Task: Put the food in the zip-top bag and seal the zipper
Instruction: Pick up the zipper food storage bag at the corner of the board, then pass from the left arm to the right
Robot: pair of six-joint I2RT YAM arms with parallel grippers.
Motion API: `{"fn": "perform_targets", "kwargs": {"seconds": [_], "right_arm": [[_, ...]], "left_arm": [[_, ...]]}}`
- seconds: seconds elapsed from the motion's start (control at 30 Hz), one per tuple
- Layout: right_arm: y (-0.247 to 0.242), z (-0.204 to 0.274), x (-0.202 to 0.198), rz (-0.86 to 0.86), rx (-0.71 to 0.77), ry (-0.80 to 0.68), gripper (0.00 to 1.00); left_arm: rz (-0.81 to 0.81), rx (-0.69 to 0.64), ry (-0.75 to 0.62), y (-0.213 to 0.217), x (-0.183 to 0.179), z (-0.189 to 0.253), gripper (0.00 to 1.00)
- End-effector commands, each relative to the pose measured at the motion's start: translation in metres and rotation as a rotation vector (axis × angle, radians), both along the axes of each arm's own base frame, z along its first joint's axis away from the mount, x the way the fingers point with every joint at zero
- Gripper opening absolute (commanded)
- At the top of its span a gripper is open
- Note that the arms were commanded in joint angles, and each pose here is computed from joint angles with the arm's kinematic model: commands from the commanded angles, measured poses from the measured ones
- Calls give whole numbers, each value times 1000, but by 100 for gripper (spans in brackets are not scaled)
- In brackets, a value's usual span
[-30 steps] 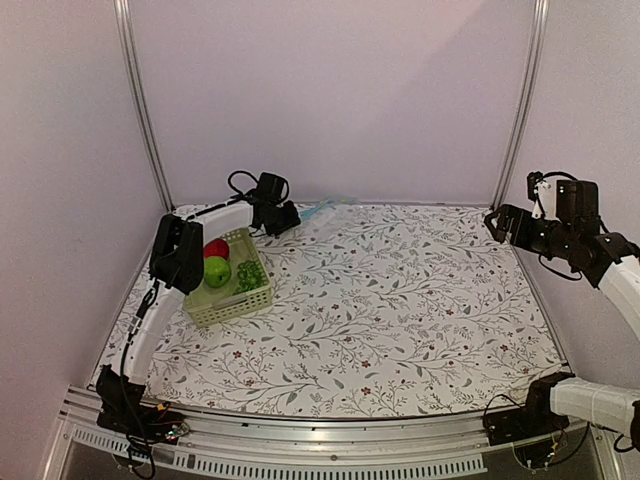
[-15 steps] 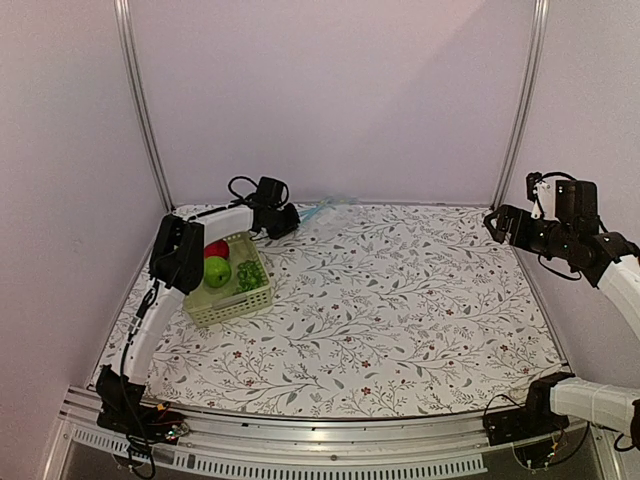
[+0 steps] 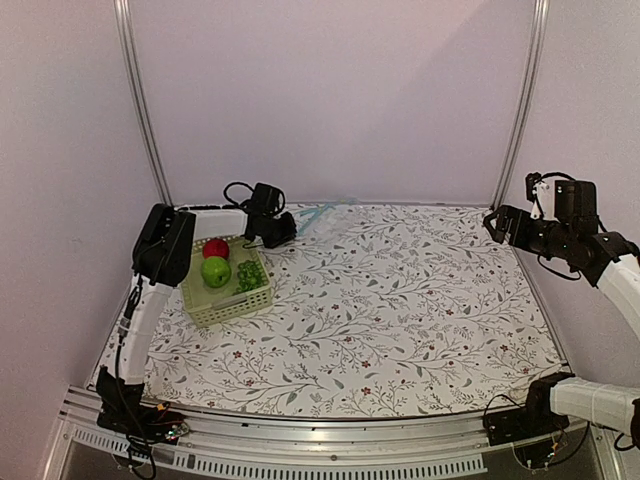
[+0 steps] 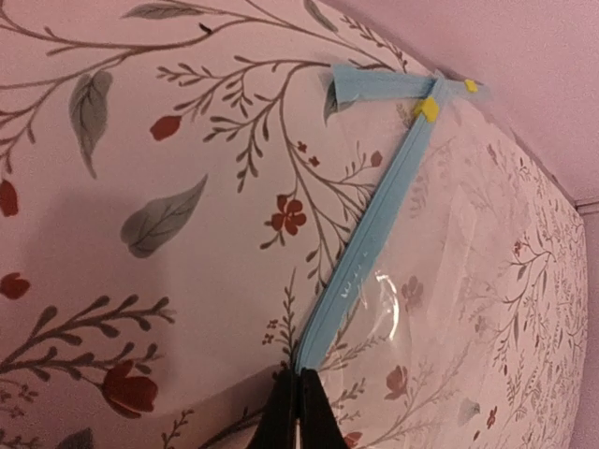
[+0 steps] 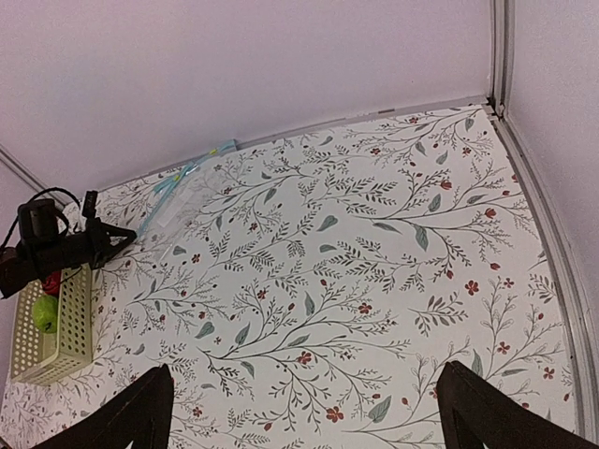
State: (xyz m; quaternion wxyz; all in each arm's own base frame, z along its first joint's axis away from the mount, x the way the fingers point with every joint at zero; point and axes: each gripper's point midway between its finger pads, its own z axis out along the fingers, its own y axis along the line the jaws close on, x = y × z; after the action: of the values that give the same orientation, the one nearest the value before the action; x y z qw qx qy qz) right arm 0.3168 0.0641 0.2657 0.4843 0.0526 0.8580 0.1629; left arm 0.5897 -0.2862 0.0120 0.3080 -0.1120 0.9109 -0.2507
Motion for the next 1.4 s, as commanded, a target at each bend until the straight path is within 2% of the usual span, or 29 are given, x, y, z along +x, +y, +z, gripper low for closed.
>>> {"fn": "perform_targets", "kwargs": {"seconds": [0.0,0.1,0.2,0.47,0.67,0.8,1.0,1.1,1.2,1.37], "right_arm": [[1,9,1,-2,7,-15,99],[1,8,0,0,6,-13,99],[2,6,-2,4,7,-8,99],[14,9,-6,73,22,-6,99],[45,8,-16,253,61,15,99],[64,4,-23,365,101,39,99],[92,16,-37,519,195,-2,99],[107,27,-49,625,259,-30,98],[117,41,-64,720,313,-54,97],[129,59,-90,844,369,-59,89]], "left_arm": [[-78,10,24,-17,-25,-1,0],[-111,9,27,-25,-40,-1,0],[-165,-10,-26,-38,-52,14,0],[-388,-6,-243,-83,-98,105,0],[-637,73,-435,-111,-165,182,0],[-797,117,-497,-116,-222,215,0],[-911,63,-533,-109,-292,243,0],[-970,-53,-530,-106,-324,264,0],[-986,-132,-541,-99,-345,283,0],[-1002,-237,-588,-86,-371,317,0]]}}
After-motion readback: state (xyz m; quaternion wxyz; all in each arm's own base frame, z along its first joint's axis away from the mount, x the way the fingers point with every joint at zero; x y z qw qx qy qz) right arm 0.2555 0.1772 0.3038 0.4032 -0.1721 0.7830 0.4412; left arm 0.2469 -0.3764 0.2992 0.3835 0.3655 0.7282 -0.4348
